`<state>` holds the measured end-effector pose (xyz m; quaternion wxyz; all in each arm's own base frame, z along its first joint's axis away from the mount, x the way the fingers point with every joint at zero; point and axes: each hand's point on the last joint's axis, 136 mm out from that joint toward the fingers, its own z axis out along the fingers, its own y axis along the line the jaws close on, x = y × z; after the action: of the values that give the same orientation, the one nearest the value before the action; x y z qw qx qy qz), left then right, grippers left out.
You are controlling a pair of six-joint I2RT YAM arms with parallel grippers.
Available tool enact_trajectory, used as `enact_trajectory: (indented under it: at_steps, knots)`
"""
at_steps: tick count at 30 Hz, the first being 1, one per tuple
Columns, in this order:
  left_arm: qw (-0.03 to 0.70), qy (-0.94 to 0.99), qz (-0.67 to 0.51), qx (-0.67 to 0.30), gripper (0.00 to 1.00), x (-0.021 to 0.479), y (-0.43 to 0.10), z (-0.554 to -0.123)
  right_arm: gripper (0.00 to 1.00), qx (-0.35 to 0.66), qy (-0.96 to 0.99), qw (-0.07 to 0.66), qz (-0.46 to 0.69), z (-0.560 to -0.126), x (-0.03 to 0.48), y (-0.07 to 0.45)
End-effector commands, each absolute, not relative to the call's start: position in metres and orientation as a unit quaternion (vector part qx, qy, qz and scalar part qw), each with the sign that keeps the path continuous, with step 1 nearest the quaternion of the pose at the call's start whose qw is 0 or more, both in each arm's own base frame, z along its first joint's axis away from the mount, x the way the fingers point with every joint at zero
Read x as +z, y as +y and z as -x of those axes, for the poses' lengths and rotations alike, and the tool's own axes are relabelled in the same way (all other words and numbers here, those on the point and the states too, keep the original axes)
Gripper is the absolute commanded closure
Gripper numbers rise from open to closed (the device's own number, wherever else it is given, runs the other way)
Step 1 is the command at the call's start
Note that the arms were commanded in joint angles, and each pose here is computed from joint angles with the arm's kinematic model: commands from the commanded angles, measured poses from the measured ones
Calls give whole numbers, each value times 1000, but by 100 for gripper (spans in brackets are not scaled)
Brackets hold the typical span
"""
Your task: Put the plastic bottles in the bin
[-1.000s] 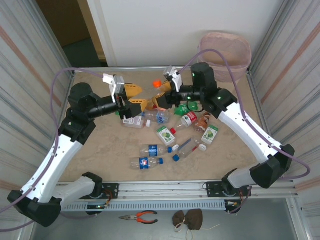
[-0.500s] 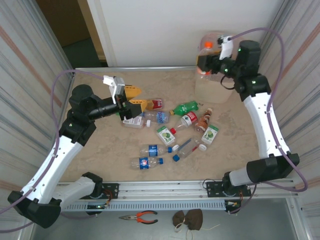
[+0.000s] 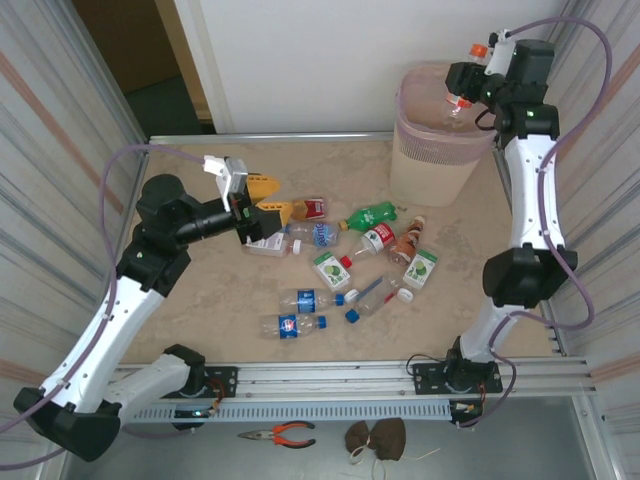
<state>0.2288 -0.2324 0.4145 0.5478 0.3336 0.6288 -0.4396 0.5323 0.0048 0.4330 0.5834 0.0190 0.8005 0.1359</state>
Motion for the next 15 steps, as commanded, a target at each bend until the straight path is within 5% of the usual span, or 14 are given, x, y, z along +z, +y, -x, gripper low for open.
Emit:
enact_trajectory:
  at_steps: [1, 15]
  knots:
    - [553, 631, -329, -432, 32, 411, -230, -228, 46, 80, 821, 564, -41, -548, 412, -18]
    - [533, 661, -313, -425, 32, 382, -230, -246, 47, 15, 911, 406, -61, -585, 274, -46]
